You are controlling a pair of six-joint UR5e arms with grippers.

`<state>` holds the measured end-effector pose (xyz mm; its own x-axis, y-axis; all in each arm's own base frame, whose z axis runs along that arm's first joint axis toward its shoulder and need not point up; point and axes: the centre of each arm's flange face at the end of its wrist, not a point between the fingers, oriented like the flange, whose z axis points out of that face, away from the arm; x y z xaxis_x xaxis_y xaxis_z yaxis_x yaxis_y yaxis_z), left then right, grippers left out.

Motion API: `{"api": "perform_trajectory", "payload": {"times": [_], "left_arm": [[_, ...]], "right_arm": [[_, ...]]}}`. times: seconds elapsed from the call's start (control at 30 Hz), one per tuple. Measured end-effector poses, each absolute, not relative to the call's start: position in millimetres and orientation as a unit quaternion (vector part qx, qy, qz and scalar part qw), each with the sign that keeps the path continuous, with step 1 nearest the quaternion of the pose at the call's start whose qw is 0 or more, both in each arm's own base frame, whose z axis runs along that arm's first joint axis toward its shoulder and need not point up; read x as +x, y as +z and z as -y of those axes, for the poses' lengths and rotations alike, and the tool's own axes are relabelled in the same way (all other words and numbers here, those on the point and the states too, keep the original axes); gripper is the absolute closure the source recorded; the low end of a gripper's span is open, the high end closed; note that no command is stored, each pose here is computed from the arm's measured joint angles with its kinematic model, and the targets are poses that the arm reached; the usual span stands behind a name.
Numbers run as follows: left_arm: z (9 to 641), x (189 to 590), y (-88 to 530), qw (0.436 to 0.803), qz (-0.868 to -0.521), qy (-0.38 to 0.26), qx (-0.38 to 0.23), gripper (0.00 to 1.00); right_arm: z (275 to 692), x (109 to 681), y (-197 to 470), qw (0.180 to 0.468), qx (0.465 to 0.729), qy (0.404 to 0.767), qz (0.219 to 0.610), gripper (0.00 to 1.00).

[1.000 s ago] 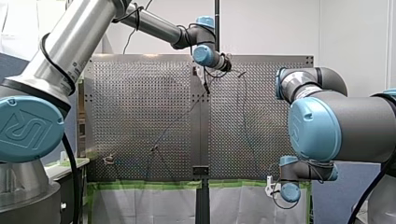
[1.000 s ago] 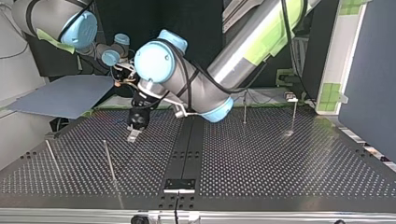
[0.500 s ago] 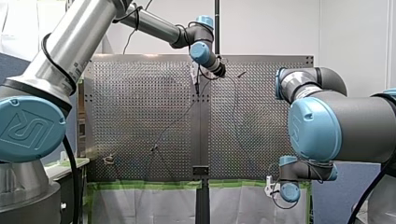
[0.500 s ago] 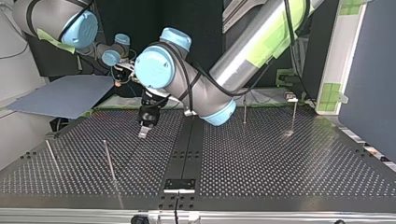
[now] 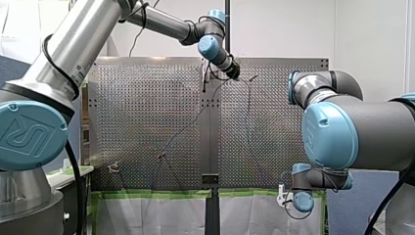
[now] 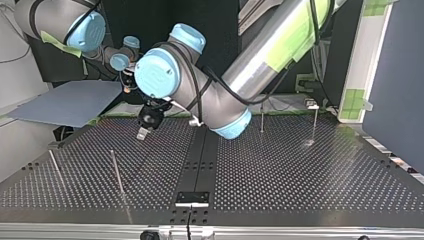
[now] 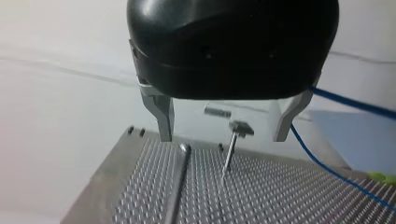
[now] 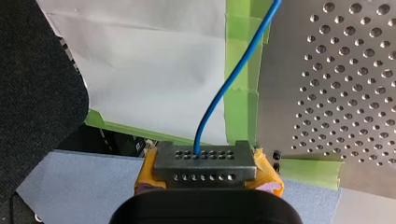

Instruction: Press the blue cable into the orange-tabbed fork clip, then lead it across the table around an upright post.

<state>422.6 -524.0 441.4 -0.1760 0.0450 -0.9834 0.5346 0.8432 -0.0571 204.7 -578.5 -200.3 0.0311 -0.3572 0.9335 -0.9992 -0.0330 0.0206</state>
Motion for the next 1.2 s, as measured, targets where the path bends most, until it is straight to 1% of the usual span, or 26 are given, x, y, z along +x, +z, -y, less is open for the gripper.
{"api": "perform_trajectory", "payload": {"times": [0.13,0.37,0.47,0.6,1.0,1.1,1.2], "left_arm": [[526.8,419.4,456.8,0.607,-0.736,-0.212,0.212,0.00],[528.0,418.3,478.6,0.592,-0.738,-0.246,0.211,0.00],[529.2,419.8,489.6,0.591,-0.733,-0.265,0.206,0.00],[532.0,424.5,504.4,0.599,-0.717,-0.298,0.197,0.00],[536.7,439.7,517.6,0.605,-0.681,-0.374,0.174,0.00],[536.8,442.4,518.8,0.606,-0.678,-0.384,0.161,0.00],[538.6,446.3,512.7,0.599,-0.683,-0.390,0.148,0.00]], "right_arm": [[578.1,205.6,-200.3,0.400,0.597,0.401,0.568,1.00],[577.9,206.4,-200.2,0.399,0.597,0.402,0.568,1.00],[577.8,206.5,-200.2,0.399,0.597,0.402,0.568,1.00],[577.7,206.7,-200.3,0.399,0.597,0.402,0.568,1.00],[576.5,208.0,-200.6,0.397,0.600,0.400,0.568,1.00],[576.4,208.2,-200.6,0.397,0.600,0.400,0.568,1.00],[576.4,208.2,-200.6,0.397,0.600,0.400,0.568,1.00]]}}
